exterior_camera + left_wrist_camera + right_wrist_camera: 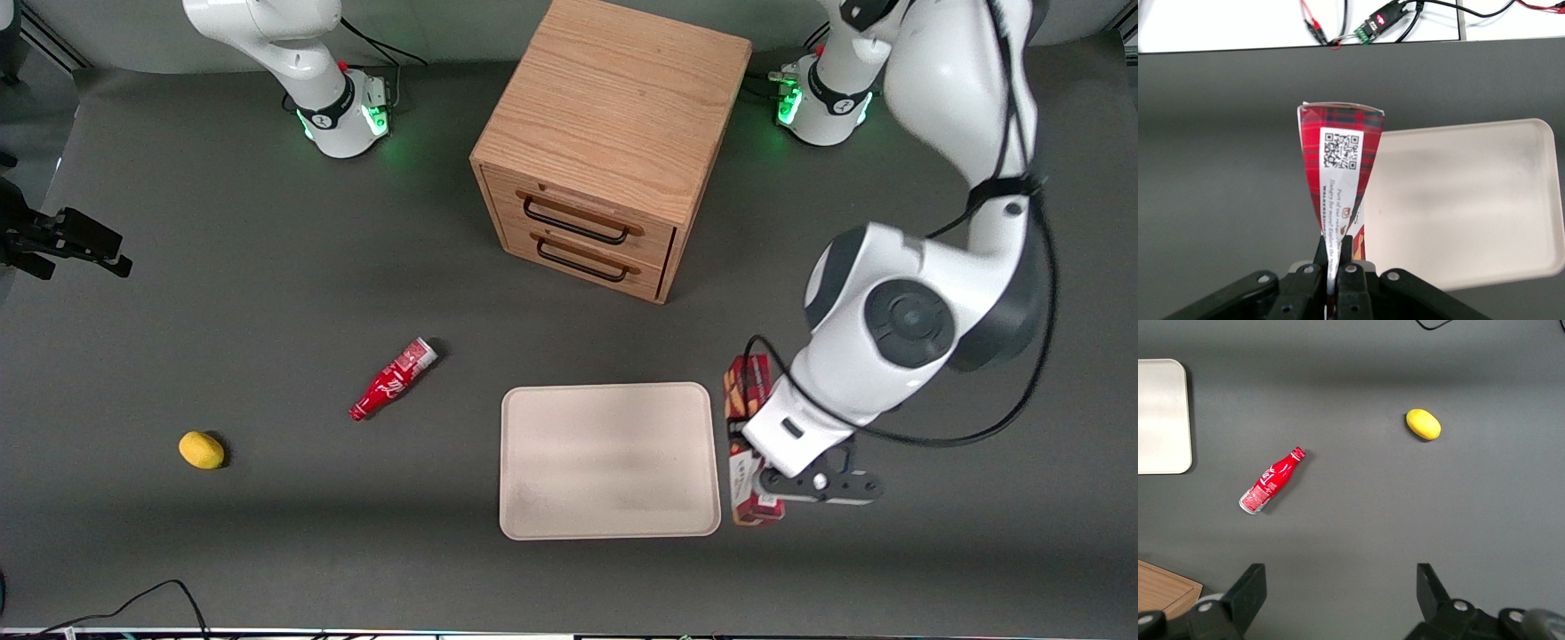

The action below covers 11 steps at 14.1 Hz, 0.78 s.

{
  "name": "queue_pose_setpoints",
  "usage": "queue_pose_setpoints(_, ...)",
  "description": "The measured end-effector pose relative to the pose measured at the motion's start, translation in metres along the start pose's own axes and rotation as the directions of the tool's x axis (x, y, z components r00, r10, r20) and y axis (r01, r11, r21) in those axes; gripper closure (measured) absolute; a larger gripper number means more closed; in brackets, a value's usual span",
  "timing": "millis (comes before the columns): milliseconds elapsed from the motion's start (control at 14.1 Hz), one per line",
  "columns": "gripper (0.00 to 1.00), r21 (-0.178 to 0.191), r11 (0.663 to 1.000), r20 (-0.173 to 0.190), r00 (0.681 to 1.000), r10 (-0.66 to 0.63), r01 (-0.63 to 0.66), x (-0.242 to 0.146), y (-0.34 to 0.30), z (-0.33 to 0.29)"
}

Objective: Place red cookie box on tray
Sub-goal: 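Carry the held box over the cream tray with the left gripper, then lower the box upright onto the tray and open the left gripper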

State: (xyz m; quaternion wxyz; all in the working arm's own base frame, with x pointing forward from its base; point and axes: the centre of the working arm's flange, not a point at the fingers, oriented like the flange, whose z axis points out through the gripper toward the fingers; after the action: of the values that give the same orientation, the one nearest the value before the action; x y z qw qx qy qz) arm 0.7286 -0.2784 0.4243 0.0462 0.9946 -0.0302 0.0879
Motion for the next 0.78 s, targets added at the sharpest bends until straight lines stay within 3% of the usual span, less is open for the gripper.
queue_pose_setpoints(284,0.94,-0.014,0.999,0.003,0.999,-0.035,0.035,-0.005,0.026,0.074)
queue_pose_setpoints(497,0.94,0.025,0.999,0.011,0.999,-0.033,0.033,-0.014,0.04,0.101)
queue_pose_setpoints(781,0.94,0.03,0.999,0.006,0.999,-0.044,0.044,-0.015,0.041,0.121)
